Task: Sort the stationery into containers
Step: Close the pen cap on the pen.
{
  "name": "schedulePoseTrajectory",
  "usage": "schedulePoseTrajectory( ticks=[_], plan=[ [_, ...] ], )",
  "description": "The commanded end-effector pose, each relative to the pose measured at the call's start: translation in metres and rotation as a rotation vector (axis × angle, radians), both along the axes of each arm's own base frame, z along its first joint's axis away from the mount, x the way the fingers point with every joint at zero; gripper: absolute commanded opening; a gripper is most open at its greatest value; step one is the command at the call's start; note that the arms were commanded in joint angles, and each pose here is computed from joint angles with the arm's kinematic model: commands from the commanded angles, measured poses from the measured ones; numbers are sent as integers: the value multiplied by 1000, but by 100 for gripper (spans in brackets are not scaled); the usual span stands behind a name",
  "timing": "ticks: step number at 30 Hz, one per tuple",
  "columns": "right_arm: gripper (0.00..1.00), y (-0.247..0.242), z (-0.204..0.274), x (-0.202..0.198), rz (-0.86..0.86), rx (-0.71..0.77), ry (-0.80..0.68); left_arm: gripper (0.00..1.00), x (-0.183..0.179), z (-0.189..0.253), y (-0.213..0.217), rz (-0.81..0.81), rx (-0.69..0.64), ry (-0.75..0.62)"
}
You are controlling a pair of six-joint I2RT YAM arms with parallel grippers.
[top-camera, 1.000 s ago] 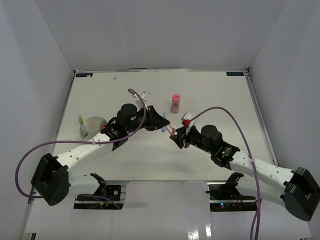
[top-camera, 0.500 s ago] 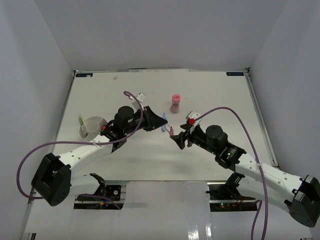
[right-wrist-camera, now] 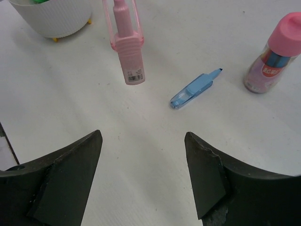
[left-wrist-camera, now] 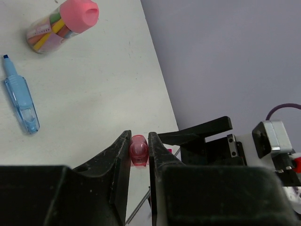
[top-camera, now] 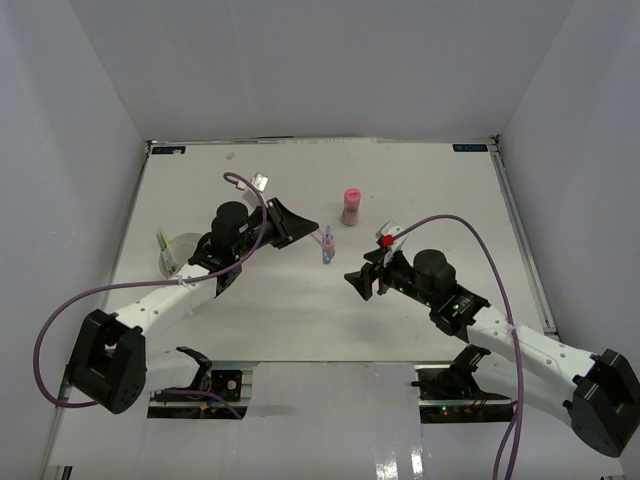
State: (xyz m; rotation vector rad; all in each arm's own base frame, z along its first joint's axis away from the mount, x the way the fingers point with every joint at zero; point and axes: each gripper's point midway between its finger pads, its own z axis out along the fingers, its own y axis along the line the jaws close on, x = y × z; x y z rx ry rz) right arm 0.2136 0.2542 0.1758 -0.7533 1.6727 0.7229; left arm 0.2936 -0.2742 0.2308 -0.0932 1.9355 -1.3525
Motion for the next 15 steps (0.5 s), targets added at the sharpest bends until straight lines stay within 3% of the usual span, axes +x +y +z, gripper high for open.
schedulePoseTrajectory(
  ticks=[1, 10, 15],
  plan=[
    [77, 19, 11, -3, 95, 99, -7, 8, -6, 42, -3, -40, -52, -71],
    [71, 53, 27, 5, 189, 226, -44, 9, -18, 73, -2, -76, -105, -103],
    [59, 58, 43, 7, 207, 271, -92, 9, -23, 74, -1, -89, -107, -105]
  ],
)
